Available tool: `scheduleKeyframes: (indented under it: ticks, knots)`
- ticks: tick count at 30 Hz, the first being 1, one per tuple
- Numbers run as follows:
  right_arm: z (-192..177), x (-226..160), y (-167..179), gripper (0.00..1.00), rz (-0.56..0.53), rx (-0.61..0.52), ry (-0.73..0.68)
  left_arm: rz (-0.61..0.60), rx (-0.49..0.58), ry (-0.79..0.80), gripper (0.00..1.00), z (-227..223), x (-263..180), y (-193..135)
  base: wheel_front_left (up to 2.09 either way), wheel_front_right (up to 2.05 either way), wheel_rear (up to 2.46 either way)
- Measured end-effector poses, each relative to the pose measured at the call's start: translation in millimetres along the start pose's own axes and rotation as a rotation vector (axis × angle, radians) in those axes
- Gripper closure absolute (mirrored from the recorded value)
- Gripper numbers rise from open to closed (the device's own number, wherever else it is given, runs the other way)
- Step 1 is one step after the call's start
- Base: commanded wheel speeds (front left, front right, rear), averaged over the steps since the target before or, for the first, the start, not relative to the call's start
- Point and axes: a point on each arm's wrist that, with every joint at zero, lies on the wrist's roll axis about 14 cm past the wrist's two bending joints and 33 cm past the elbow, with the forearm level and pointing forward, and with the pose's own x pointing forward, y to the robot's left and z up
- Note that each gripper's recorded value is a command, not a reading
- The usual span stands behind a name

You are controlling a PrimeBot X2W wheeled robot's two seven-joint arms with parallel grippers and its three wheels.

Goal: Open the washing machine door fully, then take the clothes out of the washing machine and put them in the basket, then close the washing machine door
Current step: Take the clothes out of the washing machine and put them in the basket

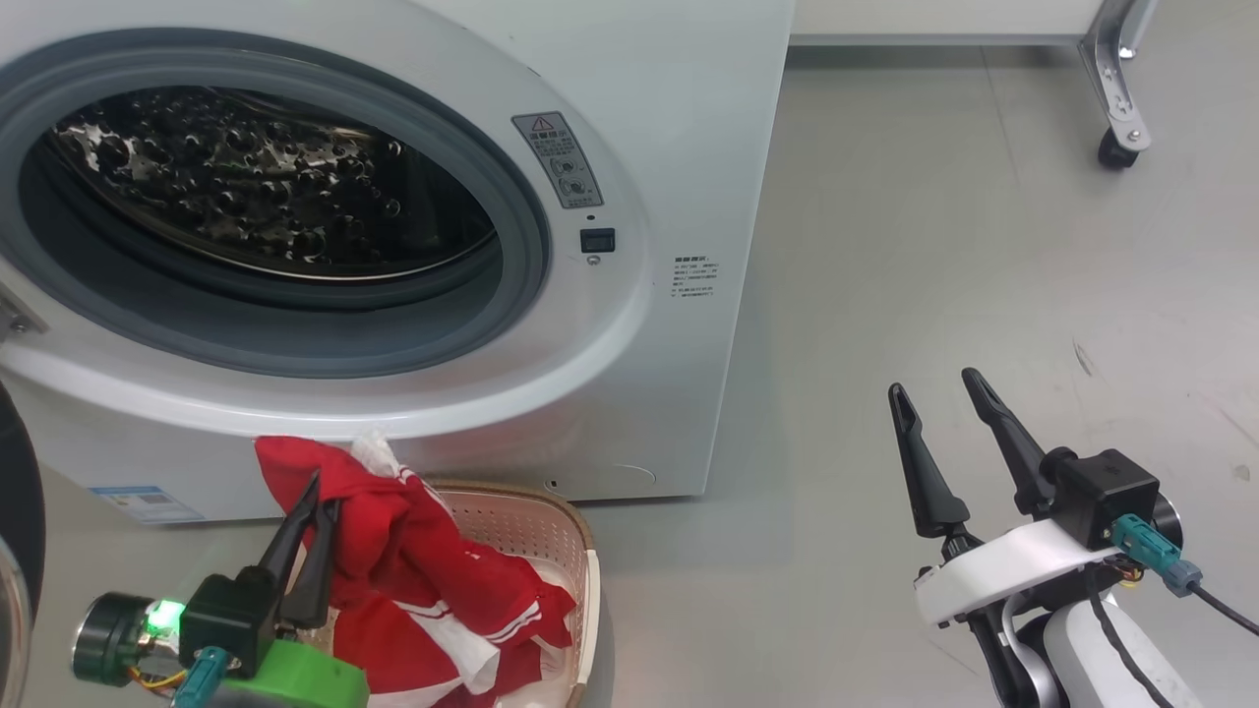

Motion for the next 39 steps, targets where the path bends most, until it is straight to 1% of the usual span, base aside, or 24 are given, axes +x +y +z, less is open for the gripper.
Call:
scheduleKeyframes:
  ticks: [6, 11, 16, 20, 24, 25, 31, 35, 39]
  knots:
    - [-6, 1, -5, 0.00, -0.009, -0.001, 0.026, -0.015, 0.001, 0.099, 1.00, -32, -1, -1, 0.00, 0.00, 0.00]
    - [-11, 1, -12, 0.00, -0.028, 0.002, 0.043, -0.029, 0.017, 0.225, 1.00, -66, -5, 1, 0.00, 0.00, 0.00]
    - [-12, 2, -20, 0.00, -0.049, -0.001, 0.047, -0.061, 0.012, 0.314, 1.00, -93, -3, -6, 0.00, 0.00, 0.00]
    - [-11, 2, -27, 0.00, -0.070, -0.006, 0.046, -0.093, 0.034, 0.371, 1.00, -109, 3, -11, 0.00, 0.00, 0.00]
    - [-13, 0, -35, 0.00, -0.094, -0.007, 0.052, -0.135, 0.031, 0.392, 1.00, -118, 12, -22, 0.00, 0.00, 0.00]
    - [-14, 0, -39, 0.00, -0.105, -0.008, 0.055, -0.161, 0.036, 0.412, 1.00, -124, 17, -29, 0.00, 0.00, 0.00]
    - [-19, -2, -48, 0.00, -0.138, -0.004, 0.068, -0.227, 0.038, 0.505, 1.00, -151, 17, -46, 0.00, 0.00, 0.00]
    - [-18, -1, -54, 0.00, -0.155, -0.007, 0.066, -0.248, 0.032, 0.546, 1.00, -163, 20, -55, 0.00, 0.00, 0.00]
    - [-20, -4, -60, 0.00, -0.172, -0.010, 0.070, -0.254, 0.027, 0.610, 1.00, -179, 17, -56, 0.00, 0.00, 0.00]
